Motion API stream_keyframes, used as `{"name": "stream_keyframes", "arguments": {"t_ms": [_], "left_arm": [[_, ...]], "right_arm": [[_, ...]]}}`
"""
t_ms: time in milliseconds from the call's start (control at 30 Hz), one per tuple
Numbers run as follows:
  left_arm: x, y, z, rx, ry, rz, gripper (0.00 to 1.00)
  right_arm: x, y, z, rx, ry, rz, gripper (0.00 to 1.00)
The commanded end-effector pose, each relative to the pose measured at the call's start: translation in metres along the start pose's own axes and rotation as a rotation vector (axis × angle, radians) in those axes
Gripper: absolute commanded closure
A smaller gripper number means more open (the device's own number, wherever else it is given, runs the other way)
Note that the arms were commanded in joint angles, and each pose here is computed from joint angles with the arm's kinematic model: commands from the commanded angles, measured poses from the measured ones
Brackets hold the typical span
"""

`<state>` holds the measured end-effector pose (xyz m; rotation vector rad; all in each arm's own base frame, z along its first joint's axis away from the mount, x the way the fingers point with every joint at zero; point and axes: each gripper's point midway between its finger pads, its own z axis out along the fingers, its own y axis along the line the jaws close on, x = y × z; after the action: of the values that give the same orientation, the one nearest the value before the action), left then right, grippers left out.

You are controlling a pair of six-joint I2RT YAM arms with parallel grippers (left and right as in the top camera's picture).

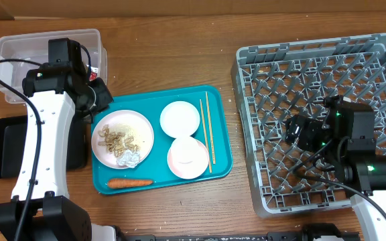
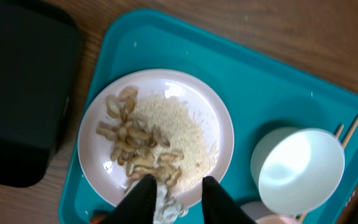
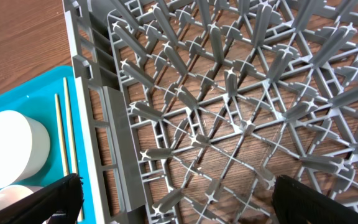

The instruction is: Sort waste into correct bins and load items into the dishwasher

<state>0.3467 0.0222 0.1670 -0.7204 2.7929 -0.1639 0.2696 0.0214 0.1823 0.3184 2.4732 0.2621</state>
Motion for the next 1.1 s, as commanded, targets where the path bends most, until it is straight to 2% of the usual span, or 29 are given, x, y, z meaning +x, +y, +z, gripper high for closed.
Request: {"name": "stream_keyframes", "arguments": {"t_ms": [0,200,300,433,1067], "left_arm": [[0.025,-0.012,0.010,0.046,0.090,0.046,0.64],[0.078,-0.018,0.046,0.013,0.222,0.186,0.56],[0.095,-0.008,0.064,-0.068,0.233,0.237,0.52],[0.102,0.003,0.077,-0.142,0.220,0.276,0.50],[0.118,0.011,0.096,-0.148,0.244,0.300,0.50]], "right_arm": [[-0.012,0.007,-0.007,-0.024,-0.040,-0.002,0.00],[-0.012,0.007,-0.008,-0.025,-0.043,-0.003,0.00],[-0.012,0.007,-0.007,-0.025,-0.042,-0.003,0.00],[-0.012,0.007,-0.007,-0.025,-0.042,-0.003,0.00],[-0.011,0.007,-0.007,-0.024,-0.039,-0.002,0.00]]}}
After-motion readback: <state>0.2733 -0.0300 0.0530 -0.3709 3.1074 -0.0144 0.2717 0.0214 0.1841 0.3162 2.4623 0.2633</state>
